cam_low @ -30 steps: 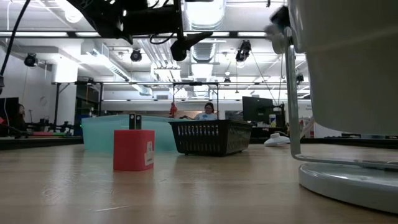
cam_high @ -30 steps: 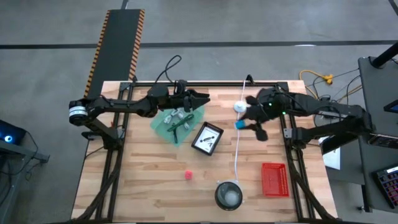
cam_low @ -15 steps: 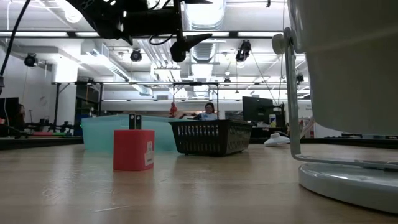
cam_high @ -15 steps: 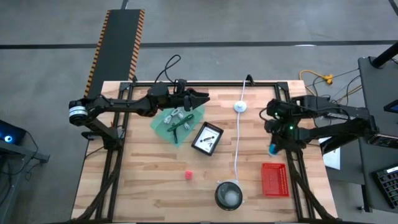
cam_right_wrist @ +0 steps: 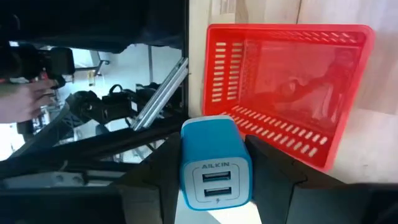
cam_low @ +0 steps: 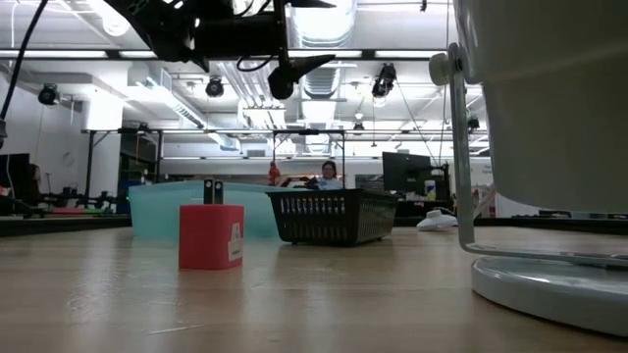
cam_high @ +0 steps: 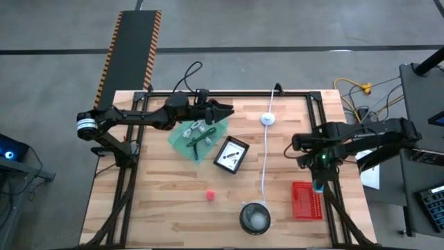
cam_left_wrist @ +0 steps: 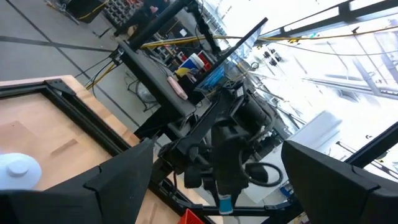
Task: Pick and place items into bin
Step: Put the blue charger adaptor into the red bin, then put the red charger adaptor into the red bin
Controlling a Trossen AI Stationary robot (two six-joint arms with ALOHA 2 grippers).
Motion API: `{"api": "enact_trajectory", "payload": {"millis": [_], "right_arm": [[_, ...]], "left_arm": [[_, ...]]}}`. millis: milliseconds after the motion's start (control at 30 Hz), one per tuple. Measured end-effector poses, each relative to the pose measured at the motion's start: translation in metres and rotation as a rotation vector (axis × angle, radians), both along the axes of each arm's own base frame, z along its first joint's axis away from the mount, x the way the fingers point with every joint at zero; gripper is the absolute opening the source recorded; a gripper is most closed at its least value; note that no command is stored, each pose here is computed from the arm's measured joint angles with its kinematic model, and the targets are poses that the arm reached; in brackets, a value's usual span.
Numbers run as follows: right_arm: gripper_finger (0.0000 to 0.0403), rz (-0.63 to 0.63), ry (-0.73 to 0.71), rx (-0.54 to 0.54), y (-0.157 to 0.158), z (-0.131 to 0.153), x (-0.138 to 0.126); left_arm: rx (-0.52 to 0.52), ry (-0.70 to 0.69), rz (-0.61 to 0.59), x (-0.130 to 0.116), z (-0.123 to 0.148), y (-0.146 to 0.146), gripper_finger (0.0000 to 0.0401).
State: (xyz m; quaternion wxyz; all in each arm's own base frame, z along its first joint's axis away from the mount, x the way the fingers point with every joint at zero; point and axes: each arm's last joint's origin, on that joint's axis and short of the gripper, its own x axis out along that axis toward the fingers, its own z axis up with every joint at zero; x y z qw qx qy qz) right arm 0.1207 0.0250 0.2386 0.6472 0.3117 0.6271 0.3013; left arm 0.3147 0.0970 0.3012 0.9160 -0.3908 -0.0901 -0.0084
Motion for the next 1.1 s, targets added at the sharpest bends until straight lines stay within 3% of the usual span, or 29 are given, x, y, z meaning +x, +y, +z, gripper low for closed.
{"api": "enact_trajectory", "payload": {"millis": [267,467,767,967,1100], "right_arm": [[0.0138,-0.022,-0.035,0.045,0.008,-0.021,0.010],[0.0140,-0.005,-0.077,0.004,0.011,-0.028,0.012],[0.0214,-0.017,-0.047,-0.012,0.011,-0.035,0.011],[0.0228,-0.016,-0.049,-0.013,0.011,-0.035,0.011],[0.0229,-0.016,-0.050,-0.014,0.011,-0.035,0.011]], "left_arm": [[-0.017,0.052,0.002,0.000,-0.005,0.002,0.0336],[-0.017,0.053,0.006,0.000,-0.006,0.003,0.0336],[-0.016,0.054,-0.006,-0.001,-0.006,0.004,0.0336],[-0.014,0.054,-0.031,0.000,-0.006,0.003,0.0336],[-0.040,0.059,-0.128,-0.001,-0.006,0.000,0.0336]]}}
